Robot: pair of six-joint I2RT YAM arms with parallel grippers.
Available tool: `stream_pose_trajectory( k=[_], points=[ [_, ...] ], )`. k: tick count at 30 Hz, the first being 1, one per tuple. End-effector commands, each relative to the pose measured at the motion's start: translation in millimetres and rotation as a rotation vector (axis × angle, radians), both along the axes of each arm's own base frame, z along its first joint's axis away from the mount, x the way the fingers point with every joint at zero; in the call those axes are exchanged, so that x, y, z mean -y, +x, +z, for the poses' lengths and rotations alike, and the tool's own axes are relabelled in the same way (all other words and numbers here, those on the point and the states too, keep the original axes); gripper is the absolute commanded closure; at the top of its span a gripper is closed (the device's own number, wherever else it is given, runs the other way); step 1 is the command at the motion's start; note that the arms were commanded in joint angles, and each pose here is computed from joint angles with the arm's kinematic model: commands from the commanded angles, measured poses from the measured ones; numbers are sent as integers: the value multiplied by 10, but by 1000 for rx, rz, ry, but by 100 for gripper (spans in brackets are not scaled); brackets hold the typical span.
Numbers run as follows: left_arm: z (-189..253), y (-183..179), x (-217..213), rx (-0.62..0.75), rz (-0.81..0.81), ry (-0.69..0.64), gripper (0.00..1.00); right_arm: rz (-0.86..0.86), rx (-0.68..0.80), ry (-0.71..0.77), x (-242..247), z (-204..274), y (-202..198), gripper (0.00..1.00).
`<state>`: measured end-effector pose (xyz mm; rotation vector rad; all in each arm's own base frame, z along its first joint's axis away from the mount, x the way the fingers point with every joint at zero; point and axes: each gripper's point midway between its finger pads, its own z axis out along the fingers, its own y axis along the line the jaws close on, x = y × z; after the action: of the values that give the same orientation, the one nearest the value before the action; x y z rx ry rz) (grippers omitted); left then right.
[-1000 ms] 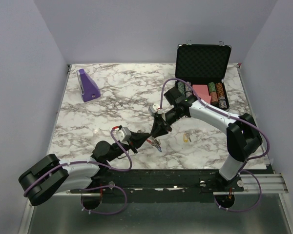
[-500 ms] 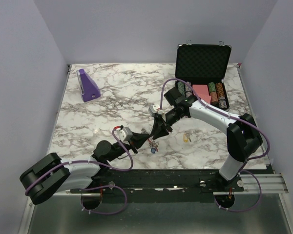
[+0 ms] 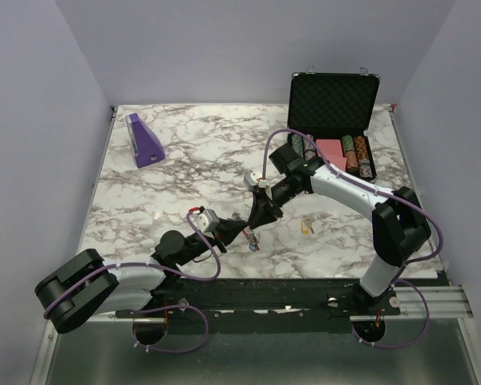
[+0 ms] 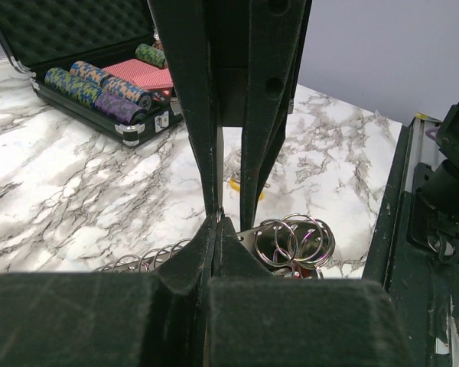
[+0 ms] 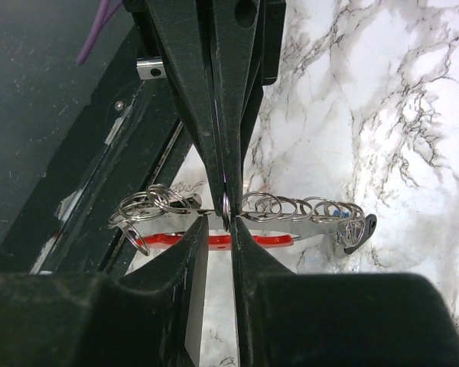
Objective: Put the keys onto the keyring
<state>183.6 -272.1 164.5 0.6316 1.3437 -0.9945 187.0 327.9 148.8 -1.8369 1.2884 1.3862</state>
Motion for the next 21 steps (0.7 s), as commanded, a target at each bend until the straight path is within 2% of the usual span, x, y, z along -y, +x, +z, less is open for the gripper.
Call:
stream_pose_trajectory(
  k=[1, 4, 9, 13, 14, 15, 17, 21],
  points=[
    [-362, -150, -189, -36, 4, 59, 100, 5, 4, 20, -42, 62, 10, 78],
    [-361, -148, -190, -37, 5, 58, 100, 5, 5, 15, -46, 50, 13, 83],
    [-360, -147, -191, -39, 6, 57, 100, 7, 6, 3, -35, 28, 16, 99],
    [-386, -124, -215, -63, 27, 56, 100, -5, 22, -30, -15, 11, 56, 99],
    [-395, -115, -221, -72, 34, 57, 96, -10, 31, -38, -13, 20, 74, 99],
    [-380, -111, -226, -75, 38, 52, 83, -16, 33, -48, -6, 25, 83, 99],
    [-377, -77, -259, -93, 67, 47, 47, -25, 37, -84, 22, 17, 106, 99],
    [-383, -18, -369, -138, 138, 46, 15, -1, 96, -208, 139, -39, 175, 99]
  ],
)
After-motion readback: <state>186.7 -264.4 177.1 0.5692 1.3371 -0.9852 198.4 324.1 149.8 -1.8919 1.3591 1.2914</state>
